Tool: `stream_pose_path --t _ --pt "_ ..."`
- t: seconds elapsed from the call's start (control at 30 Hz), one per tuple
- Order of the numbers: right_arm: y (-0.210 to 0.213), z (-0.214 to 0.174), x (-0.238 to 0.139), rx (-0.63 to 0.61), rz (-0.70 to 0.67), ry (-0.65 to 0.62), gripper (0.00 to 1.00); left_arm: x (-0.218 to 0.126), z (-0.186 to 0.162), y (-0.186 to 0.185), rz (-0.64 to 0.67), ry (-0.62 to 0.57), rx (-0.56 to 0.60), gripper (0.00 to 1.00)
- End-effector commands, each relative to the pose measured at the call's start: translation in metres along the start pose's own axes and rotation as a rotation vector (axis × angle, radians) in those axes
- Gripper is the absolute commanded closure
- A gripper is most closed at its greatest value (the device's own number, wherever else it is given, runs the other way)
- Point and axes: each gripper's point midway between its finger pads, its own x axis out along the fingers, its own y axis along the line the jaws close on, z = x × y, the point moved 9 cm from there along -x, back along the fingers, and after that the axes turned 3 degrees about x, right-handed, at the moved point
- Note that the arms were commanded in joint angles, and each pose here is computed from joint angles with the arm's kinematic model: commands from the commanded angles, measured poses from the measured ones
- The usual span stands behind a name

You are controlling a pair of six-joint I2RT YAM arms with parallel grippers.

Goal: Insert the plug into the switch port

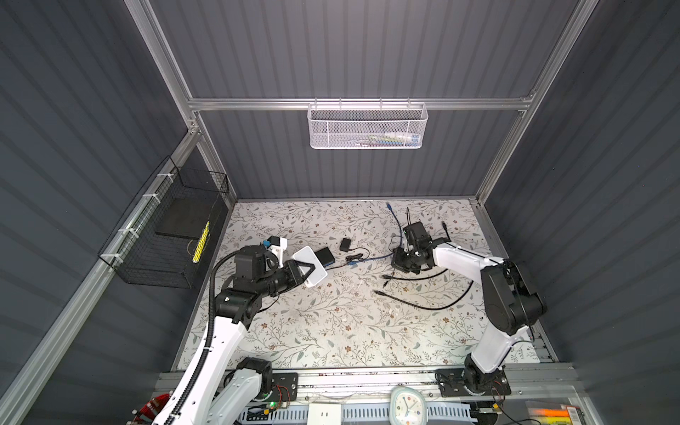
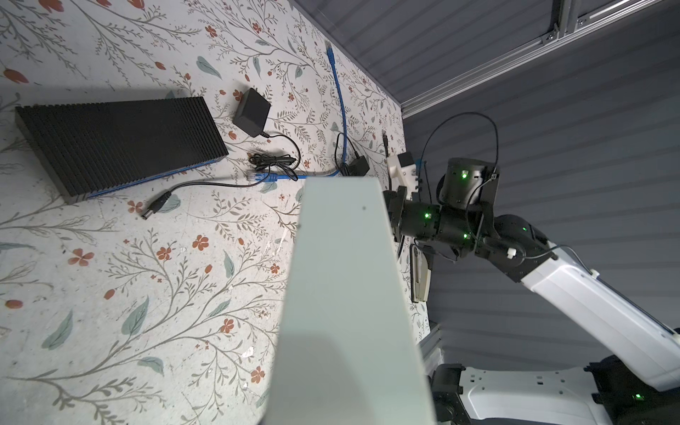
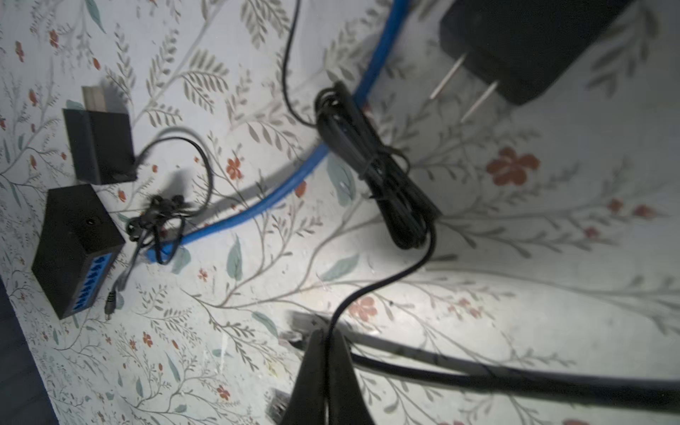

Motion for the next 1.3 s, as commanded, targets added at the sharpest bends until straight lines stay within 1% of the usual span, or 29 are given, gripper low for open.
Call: stream_pose_path --t 0.0,0.27,0.53,0.67,0.97,1.07,1.27 --pt "-0.009 -0.008 -0.001 -0.010 -0.009 -0.011 0.94 -0.005 0.001 -0.003 -0.020 -0.022 0.008 1.00" --pt "-0.022 -0.025 0.003 -0.012 -0.038 0.011 0.92 -0.006 -0.002 -0.002 -0.019 -0.022 0.008 1.00" --pt "-0.020 -0.018 0.009 -0.012 -0.064 -0.013 0.91 -0.006 -0.002 -0.003 -0.021 -0.024 0.009 1.00" --pt "-0.018 -0.014 0.016 -0.013 -0.066 0.000 0.91 -0.005 -0.002 -0.002 -0.015 -0.017 0.009 1.00" --pt "-0.025 -0.024 0.019 -0.020 -0.078 0.022 0.90 -0.003 -0.002 0.000 -0.012 -0.015 0.007 1.00" --pt "-0.028 -0.030 0.019 -0.021 -0.080 0.028 0.87 -0.003 -0.002 0.000 -0.013 -0.015 0.006 1.00" --pt "-0.031 -0.036 0.019 -0.027 -0.094 0.032 0.78 -0.003 -0.003 0.001 -0.013 -0.012 0.005 1.00"
